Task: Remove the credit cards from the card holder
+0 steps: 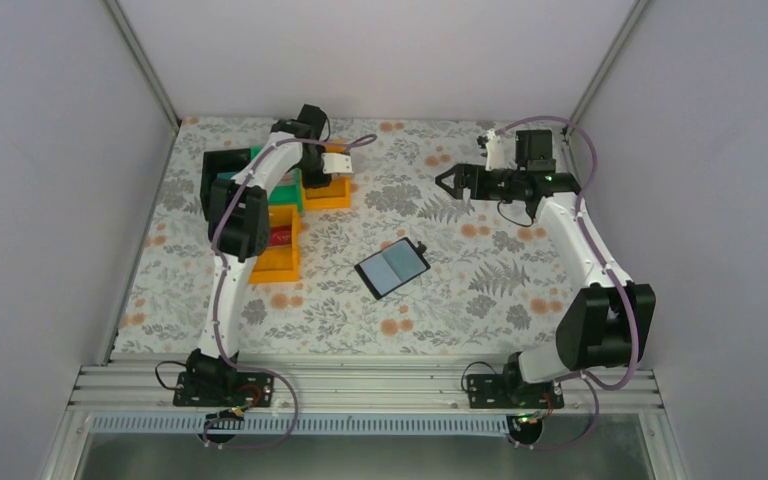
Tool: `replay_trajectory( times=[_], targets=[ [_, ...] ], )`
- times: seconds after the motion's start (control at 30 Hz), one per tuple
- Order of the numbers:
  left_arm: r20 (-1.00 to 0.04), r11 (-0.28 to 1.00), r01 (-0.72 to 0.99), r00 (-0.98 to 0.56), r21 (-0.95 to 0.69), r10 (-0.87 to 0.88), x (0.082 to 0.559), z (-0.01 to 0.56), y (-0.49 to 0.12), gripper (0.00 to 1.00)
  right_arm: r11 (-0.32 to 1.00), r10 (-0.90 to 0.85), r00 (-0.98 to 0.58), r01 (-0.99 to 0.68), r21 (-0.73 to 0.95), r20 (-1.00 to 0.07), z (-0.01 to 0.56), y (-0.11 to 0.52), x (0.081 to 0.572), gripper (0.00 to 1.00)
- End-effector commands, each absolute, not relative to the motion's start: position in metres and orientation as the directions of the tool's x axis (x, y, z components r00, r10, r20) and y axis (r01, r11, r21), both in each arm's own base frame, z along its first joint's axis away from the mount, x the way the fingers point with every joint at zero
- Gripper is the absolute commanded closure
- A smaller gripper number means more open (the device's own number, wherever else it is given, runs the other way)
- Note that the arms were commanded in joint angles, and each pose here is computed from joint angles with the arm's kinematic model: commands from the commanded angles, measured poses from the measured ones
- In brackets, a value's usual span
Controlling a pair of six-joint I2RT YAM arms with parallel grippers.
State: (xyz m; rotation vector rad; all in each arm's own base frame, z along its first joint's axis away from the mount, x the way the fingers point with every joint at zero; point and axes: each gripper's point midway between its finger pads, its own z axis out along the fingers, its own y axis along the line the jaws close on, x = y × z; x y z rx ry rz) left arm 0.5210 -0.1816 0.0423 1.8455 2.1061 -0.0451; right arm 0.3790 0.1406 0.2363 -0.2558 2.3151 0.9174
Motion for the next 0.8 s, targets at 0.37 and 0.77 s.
replay_trajectory(
  times=[0.37, 0.77],
  targets=[
    [-0.412, 0.142, 0.964, -0.038, 0.223, 0.910, 0.523, 0.090, -0.206, 0.82, 0.766, 0.059, -0.780, -0.365, 0.530, -0.623, 0.234, 0.135, 0.388, 0.01],
    [-0.657, 0.356, 0.934, -0.251, 0.028, 0.711, 0.467, 0.217, -0.227, 0.59, 0.909, -0.064, -0.893, -0.236, 0.343, -0.445, 0.129, 0.158, 0.339, 0.15]
  ],
)
